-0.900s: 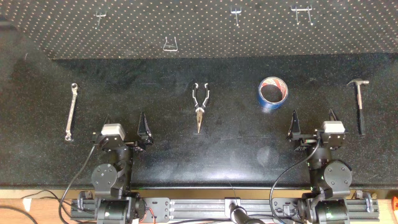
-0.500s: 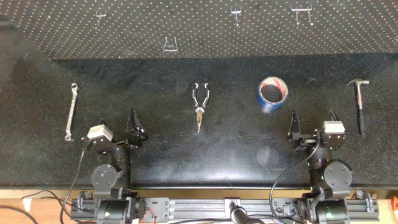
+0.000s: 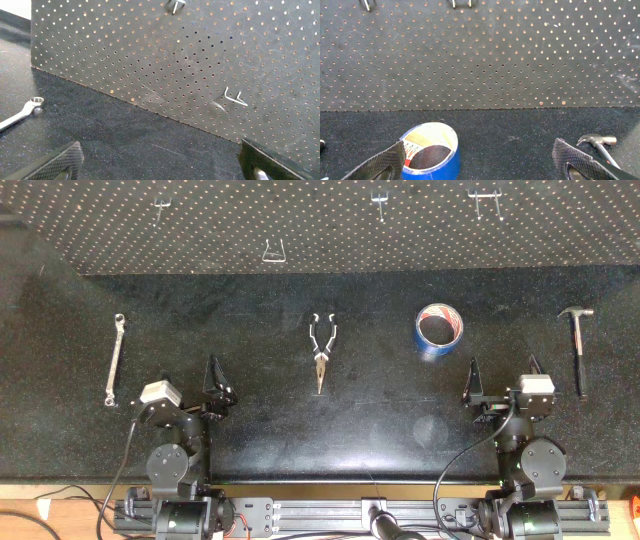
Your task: Place Tools Onto Pegboard
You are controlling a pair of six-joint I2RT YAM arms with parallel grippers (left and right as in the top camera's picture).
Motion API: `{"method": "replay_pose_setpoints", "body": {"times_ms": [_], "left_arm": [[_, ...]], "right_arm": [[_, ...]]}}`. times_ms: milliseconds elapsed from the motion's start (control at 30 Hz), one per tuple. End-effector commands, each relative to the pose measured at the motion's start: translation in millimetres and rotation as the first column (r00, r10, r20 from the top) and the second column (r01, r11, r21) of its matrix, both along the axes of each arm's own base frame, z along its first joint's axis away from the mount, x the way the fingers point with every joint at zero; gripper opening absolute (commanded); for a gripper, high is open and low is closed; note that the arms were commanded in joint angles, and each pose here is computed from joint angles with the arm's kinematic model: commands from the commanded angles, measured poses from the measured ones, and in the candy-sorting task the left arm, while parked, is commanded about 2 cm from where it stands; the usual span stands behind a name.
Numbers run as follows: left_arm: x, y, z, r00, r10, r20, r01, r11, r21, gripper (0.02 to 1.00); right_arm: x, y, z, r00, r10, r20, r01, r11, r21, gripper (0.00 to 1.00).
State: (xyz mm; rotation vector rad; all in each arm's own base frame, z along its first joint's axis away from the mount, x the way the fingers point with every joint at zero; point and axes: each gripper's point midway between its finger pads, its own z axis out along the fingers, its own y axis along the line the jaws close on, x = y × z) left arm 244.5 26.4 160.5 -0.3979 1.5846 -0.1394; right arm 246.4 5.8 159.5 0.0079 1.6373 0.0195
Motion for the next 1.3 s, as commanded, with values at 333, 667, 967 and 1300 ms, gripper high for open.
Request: {"method": "replay_pose_setpoints", "body": {"times_ms": [333,667,967,1300], "left_arm": [[-0.8,3.2,-0.5,1.0,0.022,0.002,-0.022,1.0,-0.01,0.998],[0.6,-7.0,-1.5,0.999,-0.038,-0.001,0.038,0.999,-0.015,0.996],[-30.9,104.7,29.6,0.574,0.333,-0.748,0.17,0.845,0.506,1.0],[-21.8,173.1,-56.9,0.131,-0.157,-0.979,0.162,0.978,-0.135,1.0]], "right_arm": [[-0.3,-4.5,-0.5,1.0,-0.025,0.003,0.025,1.0,0.013,0.958],[-0.3,-4.5,-0.6,1.0,-0.025,0.003,0.025,1.0,0.013,0.958],[-0.3,-4.5,-0.5,1.0,-0.025,0.003,0.025,1.0,0.013,0.958],[-0.3,-4.5,-0.5,1.0,-0.025,0.003,0.025,1.0,0.013,0.958]]}}
